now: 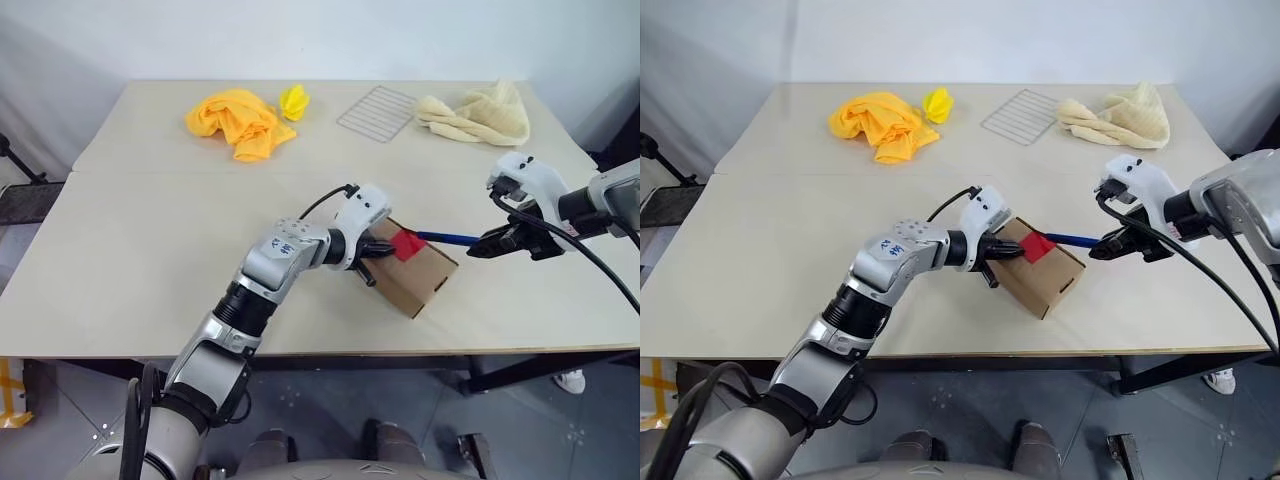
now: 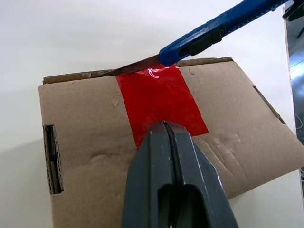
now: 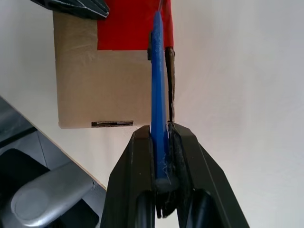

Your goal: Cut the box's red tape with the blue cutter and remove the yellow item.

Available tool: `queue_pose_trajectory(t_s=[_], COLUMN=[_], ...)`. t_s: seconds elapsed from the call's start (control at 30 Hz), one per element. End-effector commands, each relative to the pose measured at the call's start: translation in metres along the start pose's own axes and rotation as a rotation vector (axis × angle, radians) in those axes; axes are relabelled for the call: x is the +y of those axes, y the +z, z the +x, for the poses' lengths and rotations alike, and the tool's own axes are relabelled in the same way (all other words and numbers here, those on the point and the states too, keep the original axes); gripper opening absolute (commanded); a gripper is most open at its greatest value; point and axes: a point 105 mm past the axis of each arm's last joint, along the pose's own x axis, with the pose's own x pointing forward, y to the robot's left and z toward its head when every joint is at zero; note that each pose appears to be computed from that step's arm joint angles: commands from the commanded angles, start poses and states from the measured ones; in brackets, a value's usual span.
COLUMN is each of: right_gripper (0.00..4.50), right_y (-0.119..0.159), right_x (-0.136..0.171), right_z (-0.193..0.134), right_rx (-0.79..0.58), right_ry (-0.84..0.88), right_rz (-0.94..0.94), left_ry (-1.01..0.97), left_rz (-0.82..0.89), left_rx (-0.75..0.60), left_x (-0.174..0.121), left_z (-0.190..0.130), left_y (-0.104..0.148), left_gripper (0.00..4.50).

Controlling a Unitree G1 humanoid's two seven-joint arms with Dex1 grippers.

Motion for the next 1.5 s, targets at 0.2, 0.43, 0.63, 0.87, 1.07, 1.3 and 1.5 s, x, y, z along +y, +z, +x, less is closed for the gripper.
queue_pose_trajectory(t_s=[0.2,0.43,0.63,0.87,1.07,1.3,1.5], right_gripper=[0.16,0.16,0.16,0.16,0.16,0.16,0.16], right_y=[-0.011,-0.009,-0.006,0.016,0.022,0.009,-0.003], right_x=[0.002,-0.001,-0.004,-0.006,-0.01,-0.01,-0.011], right_z=[-0.005,-0.013,-0.017,-0.007,-0.001,-0.003,-0.013], right_rx=[0.067,0.077,0.076,0.053,0.073,0.138,0.184], right_ry=[0.024,0.019,0.01,0.02,0.03,0.055,0.054], right_rz=[-0.02,-0.044,-0.058,-0.113,-0.143,-0.155,-0.164], left_ry=[0.04,0.047,0.041,0.019,0.014,0.029,0.042], left_rz=[-0.042,-0.035,-0.034,-0.021,-0.013,-0.018,-0.026], left_rx=[0.077,0.081,0.081,0.08,0.079,0.076,0.08], left_x=[0.01,0.014,0.013,0.009,0.007,0.01,0.012], left_z=[0.001,0.0,0.001,0.003,0.005,0.003,0.004], left_y=[-0.022,-0.023,-0.024,-0.024,-0.024,-0.025,-0.027], left_gripper=[0.0,0.0,0.0,0.0,0.0,0.0,0.0])
